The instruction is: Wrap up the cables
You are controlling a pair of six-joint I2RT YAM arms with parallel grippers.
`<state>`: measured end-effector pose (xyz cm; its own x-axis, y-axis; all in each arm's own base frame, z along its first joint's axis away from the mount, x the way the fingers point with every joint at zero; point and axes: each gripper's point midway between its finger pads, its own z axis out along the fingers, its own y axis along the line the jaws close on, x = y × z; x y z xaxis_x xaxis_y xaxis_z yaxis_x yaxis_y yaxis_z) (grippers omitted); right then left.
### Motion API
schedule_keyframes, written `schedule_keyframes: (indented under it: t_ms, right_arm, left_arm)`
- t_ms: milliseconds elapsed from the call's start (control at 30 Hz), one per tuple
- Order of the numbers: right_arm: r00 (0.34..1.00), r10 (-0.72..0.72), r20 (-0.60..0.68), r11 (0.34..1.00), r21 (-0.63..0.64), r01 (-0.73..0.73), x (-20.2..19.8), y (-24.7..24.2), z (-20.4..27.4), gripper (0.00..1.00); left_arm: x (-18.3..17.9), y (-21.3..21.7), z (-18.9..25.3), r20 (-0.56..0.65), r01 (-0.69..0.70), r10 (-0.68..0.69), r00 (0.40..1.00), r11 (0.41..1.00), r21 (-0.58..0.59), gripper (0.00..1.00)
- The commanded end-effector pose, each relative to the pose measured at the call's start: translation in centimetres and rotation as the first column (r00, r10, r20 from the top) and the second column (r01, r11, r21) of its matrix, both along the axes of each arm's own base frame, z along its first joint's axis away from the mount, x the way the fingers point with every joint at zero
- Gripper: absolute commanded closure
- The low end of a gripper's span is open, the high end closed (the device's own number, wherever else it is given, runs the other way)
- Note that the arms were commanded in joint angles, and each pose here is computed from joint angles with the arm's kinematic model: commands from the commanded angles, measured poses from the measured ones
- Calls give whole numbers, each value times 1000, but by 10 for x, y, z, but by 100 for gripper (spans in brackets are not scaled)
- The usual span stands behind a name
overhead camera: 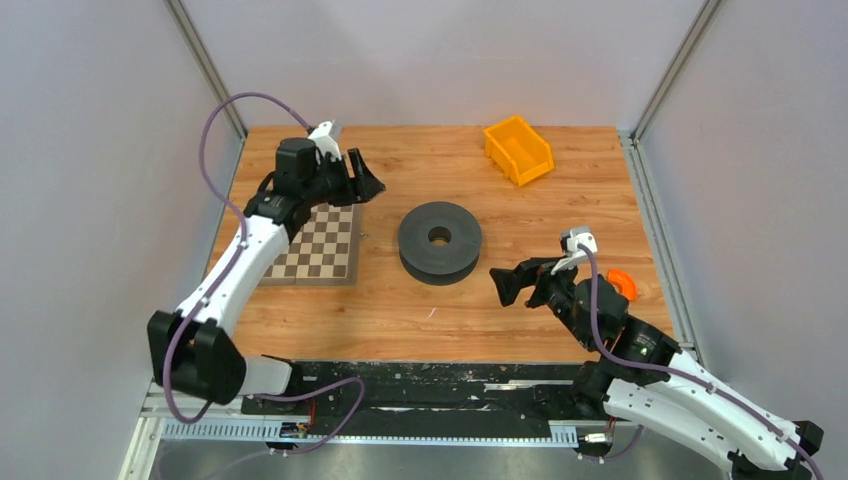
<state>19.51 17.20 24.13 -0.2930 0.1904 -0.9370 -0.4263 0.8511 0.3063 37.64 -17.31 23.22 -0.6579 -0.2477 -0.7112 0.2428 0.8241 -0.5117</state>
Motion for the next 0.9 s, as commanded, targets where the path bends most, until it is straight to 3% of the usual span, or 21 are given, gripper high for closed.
schedule_keyframes:
  t_ms: [0,67,233,367,567,867]
  right_arm:
    - [989,-139,-59,988,65,142,3,-22,15,0]
    - [980,-182,-76,979,73,188,4,-31,22,0]
    - [967,-246,-66,966,61,250,2,-50,35,0]
    - [966,-255,-41,963,76,258,1,-57,44,0]
    - [959,-284,-11,955,87,284,1,-66,57,0]
    - [950,-312,-4,948,58,312,8,-65,56,0]
  left_arm:
    - [-42,-7,42,150,140,-140,979,990,14,13]
    - [-66,-14,54,209,202,-198,958,979,-1,2]
    - [-124,-16,81,359,321,-288,888,947,-34,0]
    - [-146,-7,87,455,313,-271,849,949,-20,0]
    - [-154,5,80,514,262,-222,829,965,-6,0]
    - [-151,7,78,499,246,-213,840,969,1,0]
